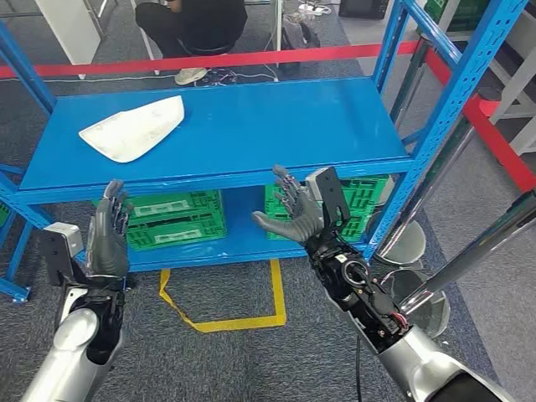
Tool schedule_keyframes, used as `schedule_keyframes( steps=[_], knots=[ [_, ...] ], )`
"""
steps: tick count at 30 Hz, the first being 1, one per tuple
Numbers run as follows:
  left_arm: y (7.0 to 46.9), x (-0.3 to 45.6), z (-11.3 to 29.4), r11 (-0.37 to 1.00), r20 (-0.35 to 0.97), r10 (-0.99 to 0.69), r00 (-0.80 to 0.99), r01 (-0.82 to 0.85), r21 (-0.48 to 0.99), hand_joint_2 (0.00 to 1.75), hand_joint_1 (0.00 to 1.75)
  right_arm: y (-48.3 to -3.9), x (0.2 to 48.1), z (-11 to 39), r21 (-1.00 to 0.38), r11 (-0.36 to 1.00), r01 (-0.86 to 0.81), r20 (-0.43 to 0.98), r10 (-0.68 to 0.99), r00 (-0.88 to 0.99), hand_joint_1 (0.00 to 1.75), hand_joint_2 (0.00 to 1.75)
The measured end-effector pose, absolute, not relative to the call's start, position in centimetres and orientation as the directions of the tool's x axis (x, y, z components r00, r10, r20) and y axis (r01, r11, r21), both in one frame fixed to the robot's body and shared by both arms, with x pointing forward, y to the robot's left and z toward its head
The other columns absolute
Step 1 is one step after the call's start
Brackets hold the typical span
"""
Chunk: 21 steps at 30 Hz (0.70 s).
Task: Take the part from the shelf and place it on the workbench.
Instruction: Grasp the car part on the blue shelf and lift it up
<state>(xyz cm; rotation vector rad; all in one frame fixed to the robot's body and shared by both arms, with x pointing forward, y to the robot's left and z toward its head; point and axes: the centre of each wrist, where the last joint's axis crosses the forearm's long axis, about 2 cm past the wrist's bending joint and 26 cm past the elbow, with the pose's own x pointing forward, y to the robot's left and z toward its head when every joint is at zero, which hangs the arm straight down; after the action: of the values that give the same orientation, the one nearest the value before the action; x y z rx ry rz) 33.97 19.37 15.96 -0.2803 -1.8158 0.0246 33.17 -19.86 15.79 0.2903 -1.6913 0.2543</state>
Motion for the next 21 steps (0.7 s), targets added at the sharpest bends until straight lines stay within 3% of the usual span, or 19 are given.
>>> schedule_keyframes(
  steps=[9,13,21],
  knots=[
    [19.6,34.1,16.0,0.971,0.949,0.204,-0.242,0.174,-0.164,0.00,0.00,-20.1,33.7,16.5,-0.017,0.940,-0.340,0.989,-0.035,-0.144,0.00,1.75],
    [19.7,34.1,16.0,0.972,0.949,0.202,-0.243,0.172,-0.163,0.00,0.00,-20.1,33.8,16.7,-0.018,0.939,-0.342,0.988,-0.035,-0.149,0.00,0.00],
    [19.8,34.2,16.2,0.971,0.947,0.203,-0.250,0.177,-0.161,0.00,0.00,-20.1,33.9,17.3,-0.019,0.938,-0.345,0.985,-0.041,-0.165,0.00,0.00]
  ],
)
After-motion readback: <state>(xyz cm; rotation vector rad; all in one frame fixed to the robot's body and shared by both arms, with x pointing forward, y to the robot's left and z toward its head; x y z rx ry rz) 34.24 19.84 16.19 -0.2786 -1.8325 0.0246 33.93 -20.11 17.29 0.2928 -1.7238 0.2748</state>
